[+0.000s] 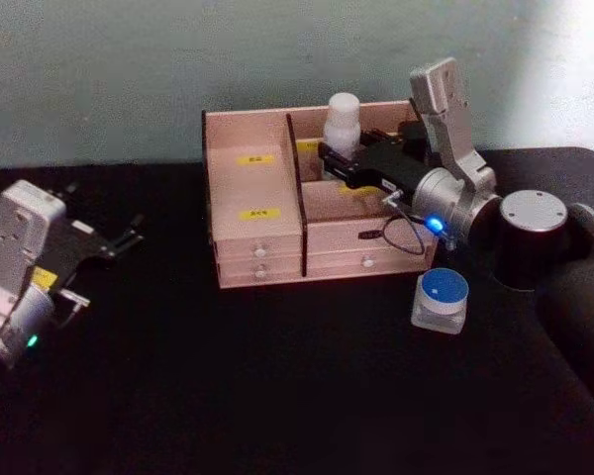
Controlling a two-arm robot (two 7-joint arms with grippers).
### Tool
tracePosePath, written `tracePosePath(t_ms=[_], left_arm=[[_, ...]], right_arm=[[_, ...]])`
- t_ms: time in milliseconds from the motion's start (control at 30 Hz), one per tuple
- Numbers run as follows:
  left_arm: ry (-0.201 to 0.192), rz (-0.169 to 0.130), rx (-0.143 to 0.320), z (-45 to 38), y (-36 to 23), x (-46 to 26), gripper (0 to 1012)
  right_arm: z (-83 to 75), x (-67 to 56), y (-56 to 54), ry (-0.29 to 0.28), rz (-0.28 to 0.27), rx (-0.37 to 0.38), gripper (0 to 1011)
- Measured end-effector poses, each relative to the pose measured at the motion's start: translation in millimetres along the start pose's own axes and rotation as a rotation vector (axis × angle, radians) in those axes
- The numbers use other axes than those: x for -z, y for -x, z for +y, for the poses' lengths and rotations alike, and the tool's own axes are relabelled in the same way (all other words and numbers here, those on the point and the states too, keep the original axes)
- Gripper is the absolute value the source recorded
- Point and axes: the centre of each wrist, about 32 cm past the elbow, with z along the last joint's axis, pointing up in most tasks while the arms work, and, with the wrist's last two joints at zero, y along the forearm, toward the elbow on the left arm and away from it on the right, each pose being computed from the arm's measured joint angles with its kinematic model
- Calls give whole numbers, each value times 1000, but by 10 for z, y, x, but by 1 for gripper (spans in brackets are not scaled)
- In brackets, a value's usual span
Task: Pick up the facial cleanser and watermelon frost from the table and place them into the tiered storage box.
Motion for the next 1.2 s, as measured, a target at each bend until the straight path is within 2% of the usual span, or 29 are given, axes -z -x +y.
tracePosePath(t_ms=[400, 467, 700, 767, 867, 1200], left_arm=[[0, 0, 0, 0, 0, 0, 1001], [0, 0, 0, 0, 0, 0, 1001], [0, 0, 0, 0, 0, 0, 1001], [0, 0, 0, 0, 0, 0, 1001], [0, 0, 0, 0, 0, 0, 1001], [0, 0, 0, 0, 0, 0, 1001]], right_arm=[[-3, 5, -1, 1, 0, 0, 599], [-5, 5, -3, 1, 0, 1, 633], [-5, 4, -4, 1, -1, 1, 869], [-5, 4, -4, 0, -1, 1, 898], [-5, 3, -4, 0, -1, 1, 996], [-19, -15, 10, -12, -7, -1, 1000]])
